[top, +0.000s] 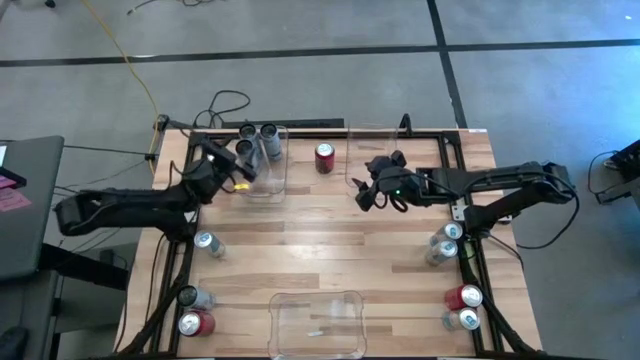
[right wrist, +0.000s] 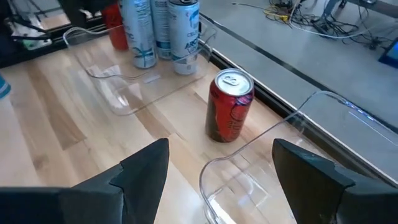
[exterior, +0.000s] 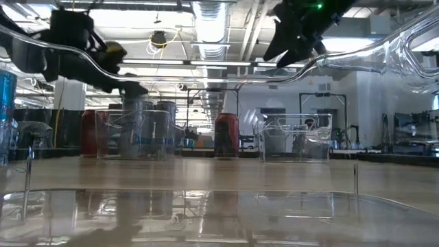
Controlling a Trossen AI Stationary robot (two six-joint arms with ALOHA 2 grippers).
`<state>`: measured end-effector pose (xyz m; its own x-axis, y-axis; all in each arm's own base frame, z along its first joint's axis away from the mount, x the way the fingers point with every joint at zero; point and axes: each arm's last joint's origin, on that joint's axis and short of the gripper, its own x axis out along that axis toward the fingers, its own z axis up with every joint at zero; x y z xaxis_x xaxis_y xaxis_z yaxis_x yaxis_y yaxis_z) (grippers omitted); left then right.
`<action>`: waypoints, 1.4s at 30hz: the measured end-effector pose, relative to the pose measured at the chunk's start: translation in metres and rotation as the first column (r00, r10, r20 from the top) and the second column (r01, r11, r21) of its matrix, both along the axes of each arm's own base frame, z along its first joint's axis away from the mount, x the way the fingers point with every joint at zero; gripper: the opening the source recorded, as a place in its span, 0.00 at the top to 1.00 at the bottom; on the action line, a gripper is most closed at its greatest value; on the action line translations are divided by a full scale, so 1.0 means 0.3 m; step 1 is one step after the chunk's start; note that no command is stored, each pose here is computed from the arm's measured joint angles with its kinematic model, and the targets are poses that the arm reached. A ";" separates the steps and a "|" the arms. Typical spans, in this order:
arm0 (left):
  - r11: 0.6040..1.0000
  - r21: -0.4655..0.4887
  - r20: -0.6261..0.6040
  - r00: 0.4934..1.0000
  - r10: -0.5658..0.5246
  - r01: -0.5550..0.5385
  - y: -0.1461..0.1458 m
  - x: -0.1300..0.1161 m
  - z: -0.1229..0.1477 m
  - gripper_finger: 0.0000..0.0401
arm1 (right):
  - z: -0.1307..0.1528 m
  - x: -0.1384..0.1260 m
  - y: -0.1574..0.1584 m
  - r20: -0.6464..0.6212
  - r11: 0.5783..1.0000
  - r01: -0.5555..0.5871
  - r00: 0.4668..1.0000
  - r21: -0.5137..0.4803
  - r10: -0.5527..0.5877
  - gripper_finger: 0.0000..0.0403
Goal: Sort soda cans
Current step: Put the white and blue soda can into the top left transparent bin
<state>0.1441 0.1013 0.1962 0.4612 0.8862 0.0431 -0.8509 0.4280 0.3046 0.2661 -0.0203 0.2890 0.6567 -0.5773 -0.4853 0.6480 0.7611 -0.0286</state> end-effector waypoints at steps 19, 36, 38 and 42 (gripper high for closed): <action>0.872 -0.311 0.123 0.926 -0.356 0.377 -0.215 -0.062 0.244 0.14 | 0.008 0.007 0.016 -0.015 0.997 -0.056 0.998 -0.053 0.055 0.24; 0.403 -0.548 0.249 0.603 -0.758 0.733 -0.401 -0.079 0.428 0.14 | 0.046 0.015 0.010 -0.022 0.984 -0.056 0.998 -0.170 0.053 0.24; 0.379 -0.613 0.222 0.612 -0.759 0.693 -0.418 -0.075 0.437 0.14 | 0.043 0.013 0.004 -0.038 0.983 -0.055 0.998 -0.173 0.049 0.24; 0.459 -0.720 0.158 0.767 -0.622 0.520 -0.428 -0.058 0.433 0.14 | 0.032 0.005 -0.010 -0.082 0.984 -0.047 0.996 -0.171 0.033 0.24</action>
